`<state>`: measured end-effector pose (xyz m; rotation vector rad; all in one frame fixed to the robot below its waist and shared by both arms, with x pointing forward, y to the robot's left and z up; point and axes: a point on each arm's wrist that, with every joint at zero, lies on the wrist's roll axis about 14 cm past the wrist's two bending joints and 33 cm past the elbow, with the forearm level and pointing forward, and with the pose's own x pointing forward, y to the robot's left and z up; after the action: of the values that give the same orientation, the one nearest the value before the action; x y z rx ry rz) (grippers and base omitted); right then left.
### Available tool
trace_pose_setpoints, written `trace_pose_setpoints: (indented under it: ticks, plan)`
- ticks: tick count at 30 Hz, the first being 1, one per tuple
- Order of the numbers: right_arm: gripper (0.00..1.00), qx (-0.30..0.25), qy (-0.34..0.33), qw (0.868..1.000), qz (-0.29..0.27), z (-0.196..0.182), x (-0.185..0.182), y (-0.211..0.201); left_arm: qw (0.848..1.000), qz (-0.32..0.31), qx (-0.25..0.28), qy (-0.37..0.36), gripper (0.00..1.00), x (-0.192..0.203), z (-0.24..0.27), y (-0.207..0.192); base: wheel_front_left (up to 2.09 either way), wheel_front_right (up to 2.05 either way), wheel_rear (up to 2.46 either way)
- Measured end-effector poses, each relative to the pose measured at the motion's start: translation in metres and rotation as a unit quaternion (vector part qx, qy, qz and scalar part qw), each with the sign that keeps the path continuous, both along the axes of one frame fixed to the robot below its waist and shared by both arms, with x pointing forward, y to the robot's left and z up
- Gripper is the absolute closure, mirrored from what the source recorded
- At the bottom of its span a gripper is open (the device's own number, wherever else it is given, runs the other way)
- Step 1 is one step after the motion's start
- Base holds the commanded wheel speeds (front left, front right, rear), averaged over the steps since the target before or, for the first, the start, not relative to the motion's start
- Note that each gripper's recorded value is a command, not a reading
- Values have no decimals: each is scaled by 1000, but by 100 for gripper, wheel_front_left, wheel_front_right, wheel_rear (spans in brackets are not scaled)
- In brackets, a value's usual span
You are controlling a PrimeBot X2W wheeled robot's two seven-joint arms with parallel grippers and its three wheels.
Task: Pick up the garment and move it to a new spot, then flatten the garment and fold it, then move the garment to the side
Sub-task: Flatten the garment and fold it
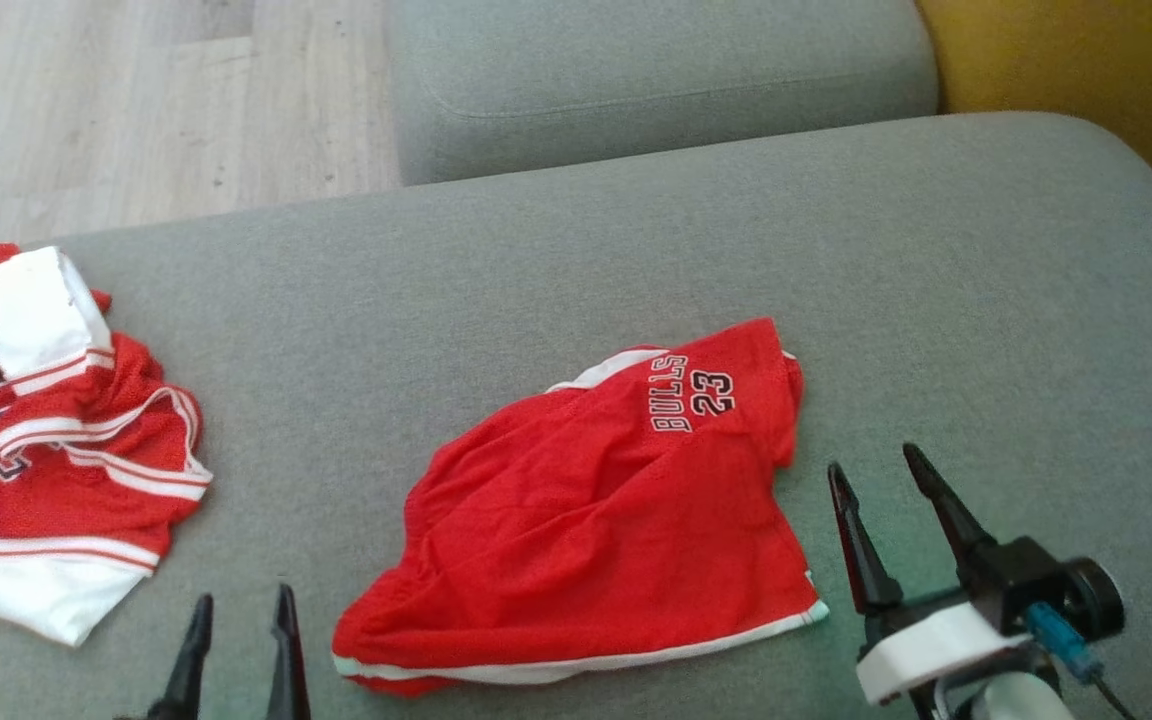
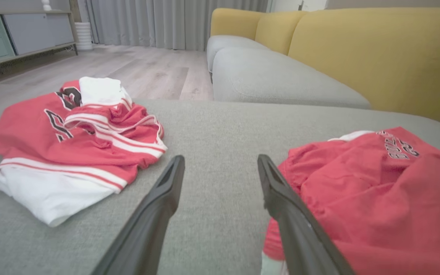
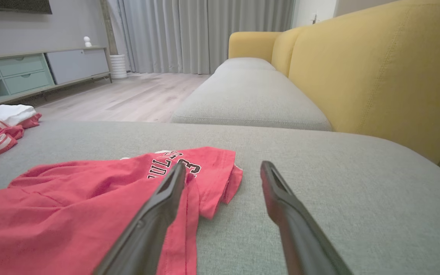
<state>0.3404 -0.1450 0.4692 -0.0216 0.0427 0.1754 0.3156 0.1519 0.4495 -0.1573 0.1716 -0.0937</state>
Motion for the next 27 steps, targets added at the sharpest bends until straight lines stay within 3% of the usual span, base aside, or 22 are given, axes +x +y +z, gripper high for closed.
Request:
trace_pose_setpoints:
  ticks: [21,27]
  plan:
    - [0,19,35,999,-8,-21,-13,-2,1000,-12,11,-3,0,-4,-15,8,0,0,0]
    - [0,28,65,997,1,-38,-21,6,998,-41,6,37,0,-18,-38,1,0,0,0]
